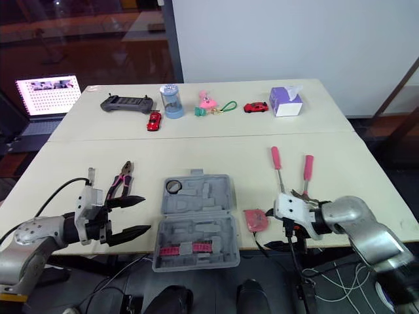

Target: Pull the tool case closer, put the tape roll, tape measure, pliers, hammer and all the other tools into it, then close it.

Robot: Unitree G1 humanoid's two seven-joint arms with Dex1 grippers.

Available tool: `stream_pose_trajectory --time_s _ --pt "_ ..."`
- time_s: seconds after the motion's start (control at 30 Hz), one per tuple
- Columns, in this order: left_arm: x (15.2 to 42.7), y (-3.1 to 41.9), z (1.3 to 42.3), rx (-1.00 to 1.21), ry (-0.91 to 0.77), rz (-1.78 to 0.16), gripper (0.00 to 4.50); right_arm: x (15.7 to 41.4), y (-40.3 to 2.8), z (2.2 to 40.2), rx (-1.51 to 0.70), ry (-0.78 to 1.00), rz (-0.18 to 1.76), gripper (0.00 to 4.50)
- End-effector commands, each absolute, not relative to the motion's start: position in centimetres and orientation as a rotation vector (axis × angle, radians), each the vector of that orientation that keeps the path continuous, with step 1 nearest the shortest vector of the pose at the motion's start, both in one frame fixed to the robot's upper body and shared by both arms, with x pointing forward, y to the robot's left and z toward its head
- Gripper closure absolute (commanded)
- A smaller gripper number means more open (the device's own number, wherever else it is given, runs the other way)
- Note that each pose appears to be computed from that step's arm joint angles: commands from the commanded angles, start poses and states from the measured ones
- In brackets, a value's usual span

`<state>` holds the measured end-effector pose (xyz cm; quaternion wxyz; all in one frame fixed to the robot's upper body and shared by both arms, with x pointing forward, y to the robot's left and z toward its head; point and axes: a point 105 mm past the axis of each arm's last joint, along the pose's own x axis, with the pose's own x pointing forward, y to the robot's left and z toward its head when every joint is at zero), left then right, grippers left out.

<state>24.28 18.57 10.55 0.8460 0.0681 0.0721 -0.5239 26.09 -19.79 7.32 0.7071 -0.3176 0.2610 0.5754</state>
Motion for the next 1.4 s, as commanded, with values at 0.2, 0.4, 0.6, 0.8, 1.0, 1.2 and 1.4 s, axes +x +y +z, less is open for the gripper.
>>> stream_pose_trajectory --time_s 0.2,0.4,0.6,0.8,1.0,1.2,1.4 --pt "23.9 18.3 11.6 0.159 0.121 -1.077 0.0 30.6 -18.4 6.7 -0.849 0.51 1.385 0.14" --pt "23.8 18.3 11.8 0.16 0.12 -1.064 0.0 30.5 -18.0 5.7 -0.87 0.54 1.455 0.14" --pt "23.9 18.3 12.0 0.158 0.117 -1.053 0.0 30.7 -17.8 5.2 -0.857 0.539 1.452 0.14" --pt "23.9 18.2 12.0 0.156 0.116 -1.049 0.0 31.1 -17.6 5.4 -0.849 0.517 1.429 1.65" --pt "24.0 18.3 12.0 0.158 0.12 -1.045 0.0 30.9 -16.9 6.7 -0.829 0.471 1.436 1.65" --pt "24.5 18.8 11.9 0.167 0.128 -1.025 0.0 31.1 -14.7 12.5 -0.896 0.392 1.443 1.65" --pt "25.6 19.4 12.4 0.192 0.115 -1.004 0.0 32.8 -10.8 14.8 -0.956 0.439 1.393 1.65"
